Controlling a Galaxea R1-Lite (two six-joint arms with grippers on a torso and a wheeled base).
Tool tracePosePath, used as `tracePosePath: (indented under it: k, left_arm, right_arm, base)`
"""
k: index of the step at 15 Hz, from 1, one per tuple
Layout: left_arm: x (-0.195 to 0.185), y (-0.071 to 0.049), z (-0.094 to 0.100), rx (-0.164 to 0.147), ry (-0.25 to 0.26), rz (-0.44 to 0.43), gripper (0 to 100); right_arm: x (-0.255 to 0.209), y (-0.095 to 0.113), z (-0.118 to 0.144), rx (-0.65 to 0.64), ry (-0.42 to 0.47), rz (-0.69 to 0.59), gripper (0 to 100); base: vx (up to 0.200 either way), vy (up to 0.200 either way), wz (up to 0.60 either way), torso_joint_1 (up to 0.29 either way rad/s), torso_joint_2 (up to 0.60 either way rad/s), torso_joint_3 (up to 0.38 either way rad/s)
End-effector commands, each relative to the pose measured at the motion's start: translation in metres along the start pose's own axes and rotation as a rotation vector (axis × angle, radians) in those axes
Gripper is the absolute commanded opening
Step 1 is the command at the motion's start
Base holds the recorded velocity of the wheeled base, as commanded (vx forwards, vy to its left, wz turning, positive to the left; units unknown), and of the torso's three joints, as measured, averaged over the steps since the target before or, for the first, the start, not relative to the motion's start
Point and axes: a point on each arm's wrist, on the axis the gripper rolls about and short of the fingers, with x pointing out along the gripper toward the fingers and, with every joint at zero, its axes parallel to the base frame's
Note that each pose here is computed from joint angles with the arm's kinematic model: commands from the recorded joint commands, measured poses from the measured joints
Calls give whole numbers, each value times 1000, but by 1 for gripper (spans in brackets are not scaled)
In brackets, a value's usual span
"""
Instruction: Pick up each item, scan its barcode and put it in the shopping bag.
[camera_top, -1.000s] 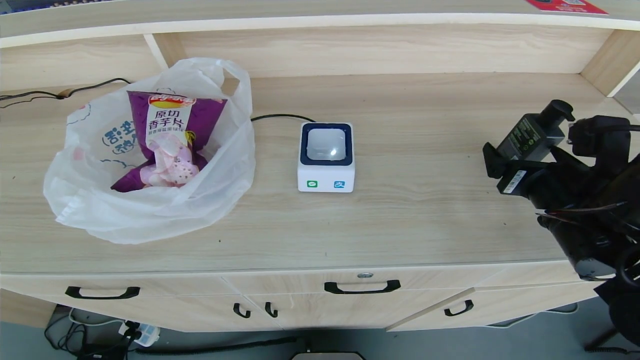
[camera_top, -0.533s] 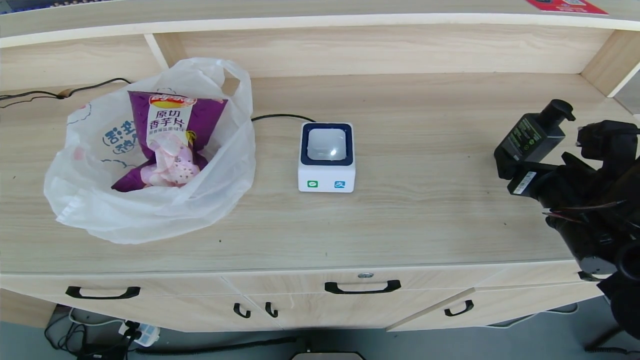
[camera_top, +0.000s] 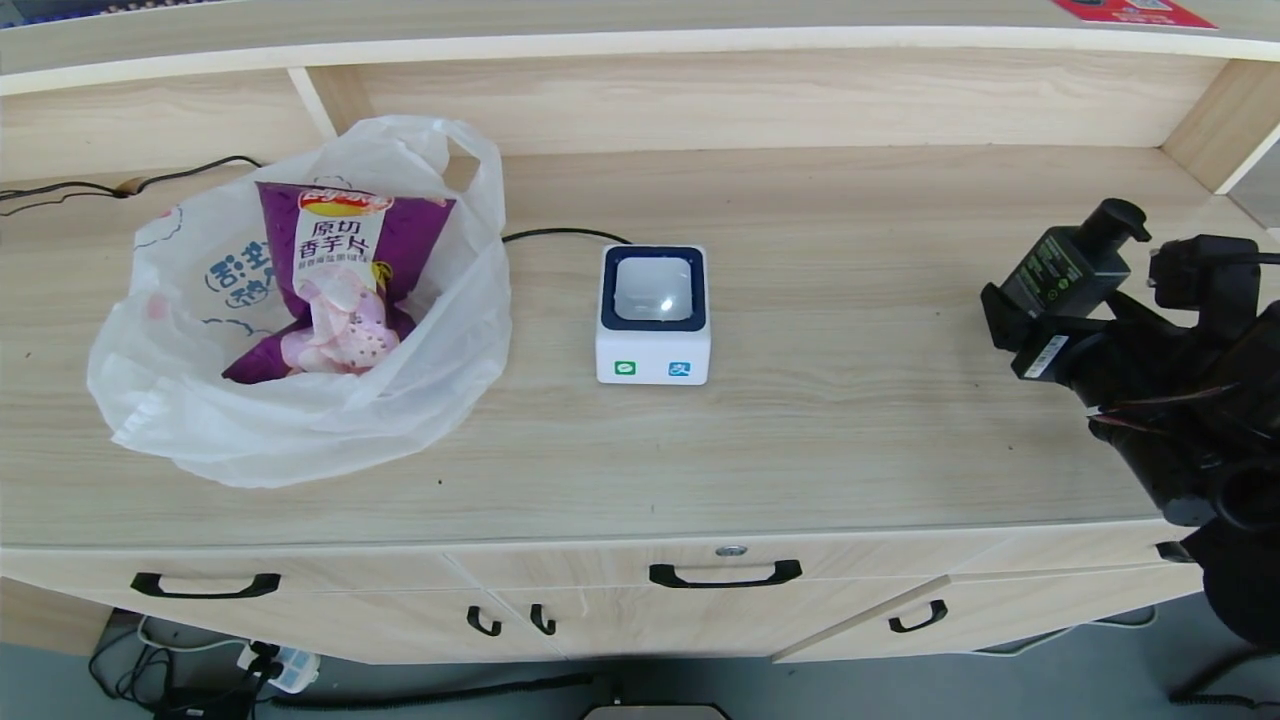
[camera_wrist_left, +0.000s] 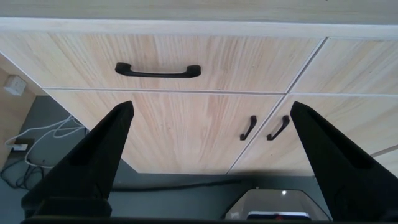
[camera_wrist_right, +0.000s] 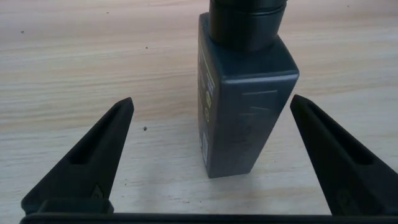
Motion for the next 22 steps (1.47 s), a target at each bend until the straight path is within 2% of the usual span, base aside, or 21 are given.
tracePosePath:
  k: [1,3,6,9,12,15,16,22]
  left_arm:
    - [0,0,0,-1,-1,-1,100]
    - [0,0,0,1,-2,2,100]
    - [0,0,0,-1,-2,0,100]
    - [0,0,0,-7,-2,2,100]
    - [0,0,0,-2,-2,2,100]
    - [0,0,0,-2,-2,0,100]
    - [0,0,0,-2,-2,0,100]
    - [0,0,0,-5,-2,0,100]
  right_arm:
    - [9,-3,-6,-7,5,9,100]
    - [16,-12,-7,-10,-1,8,100]
    - [21,-11,-9,12,-6,74,100]
    - [33,-8,-7,27,-37,75,100]
    - [48,-18,-6,34,-68,40,100]
    - [52,-17,-5,37,-79,40,100]
    - [53,-17,-5,37,-81,40,0]
    - [51,-17,-6,37,-76,43,0]
  base:
    - [0,0,0,0,0,0]
    - [0,0,0,0,0,0]
    - [0,0,0,0,0,0]
    - [0,0,0,0,0,0]
    - [0,0,0,0,0,0]
    - [0,0,0,0,0,0]
    - [0,0,0,0,0,0]
    - [0,0,0,0,0,0]
